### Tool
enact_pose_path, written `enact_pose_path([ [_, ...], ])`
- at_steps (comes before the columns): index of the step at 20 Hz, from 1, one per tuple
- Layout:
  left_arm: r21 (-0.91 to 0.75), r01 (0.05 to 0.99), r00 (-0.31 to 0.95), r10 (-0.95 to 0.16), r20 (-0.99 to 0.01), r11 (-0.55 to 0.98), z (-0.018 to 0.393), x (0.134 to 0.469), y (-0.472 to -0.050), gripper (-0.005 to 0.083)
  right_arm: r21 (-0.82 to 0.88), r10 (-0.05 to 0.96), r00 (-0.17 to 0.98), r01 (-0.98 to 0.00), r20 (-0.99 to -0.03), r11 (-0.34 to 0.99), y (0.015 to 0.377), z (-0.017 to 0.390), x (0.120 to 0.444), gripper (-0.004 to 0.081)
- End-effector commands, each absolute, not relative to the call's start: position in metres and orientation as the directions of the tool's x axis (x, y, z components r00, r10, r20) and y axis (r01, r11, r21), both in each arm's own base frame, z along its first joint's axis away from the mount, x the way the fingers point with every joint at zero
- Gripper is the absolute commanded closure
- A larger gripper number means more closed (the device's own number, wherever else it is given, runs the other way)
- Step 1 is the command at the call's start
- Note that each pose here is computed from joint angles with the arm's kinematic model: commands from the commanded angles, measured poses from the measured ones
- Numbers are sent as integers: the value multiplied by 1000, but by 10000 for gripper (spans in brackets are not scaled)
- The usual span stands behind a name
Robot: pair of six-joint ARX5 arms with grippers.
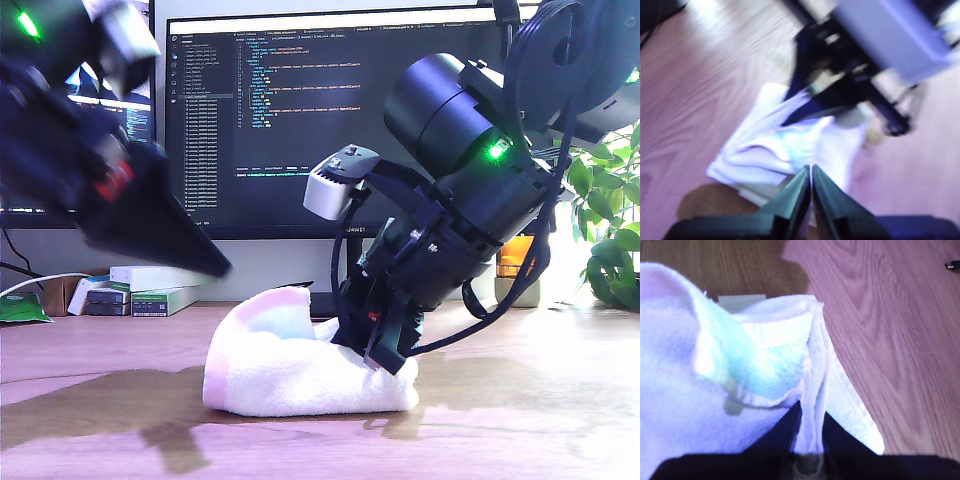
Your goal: Fold the tea towel to a neat square and place it to the right
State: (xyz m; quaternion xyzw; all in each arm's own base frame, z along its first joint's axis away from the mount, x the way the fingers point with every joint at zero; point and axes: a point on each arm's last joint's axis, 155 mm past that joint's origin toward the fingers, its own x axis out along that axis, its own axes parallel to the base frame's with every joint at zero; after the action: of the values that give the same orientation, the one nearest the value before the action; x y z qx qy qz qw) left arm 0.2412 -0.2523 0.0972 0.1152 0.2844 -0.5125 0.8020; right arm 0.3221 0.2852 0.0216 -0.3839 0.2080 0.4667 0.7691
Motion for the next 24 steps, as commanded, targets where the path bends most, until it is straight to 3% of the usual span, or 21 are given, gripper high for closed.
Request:
enact_pose_path([
  [1,-146,892,271,-765,-584,427,91,229,-251,797,-331,483,418,-908,-770,258,265,-22,307,781],
  [6,-196,916,180,-794,-580,351,81,213,-266,797,-331,484,418,-908,-769,258,265,-22,307,781],
  [11,-203,923,153,-797,-584,326,50,221,-285,797,-332,485,419,-907,-768,258,265,-22,308,781],
  [15,-95,890,293,-718,-631,446,27,253,-277,797,-332,482,417,-908,-771,255,265,-23,307,781],
  [21,-105,894,279,-725,-630,436,27,250,-280,797,-332,483,417,-908,-770,255,265,-22,307,781],
  [24,-147,884,239,-699,-674,443,11,241,-275,797,-343,487,429,-903,-761,259,266,-20,310,781],
])
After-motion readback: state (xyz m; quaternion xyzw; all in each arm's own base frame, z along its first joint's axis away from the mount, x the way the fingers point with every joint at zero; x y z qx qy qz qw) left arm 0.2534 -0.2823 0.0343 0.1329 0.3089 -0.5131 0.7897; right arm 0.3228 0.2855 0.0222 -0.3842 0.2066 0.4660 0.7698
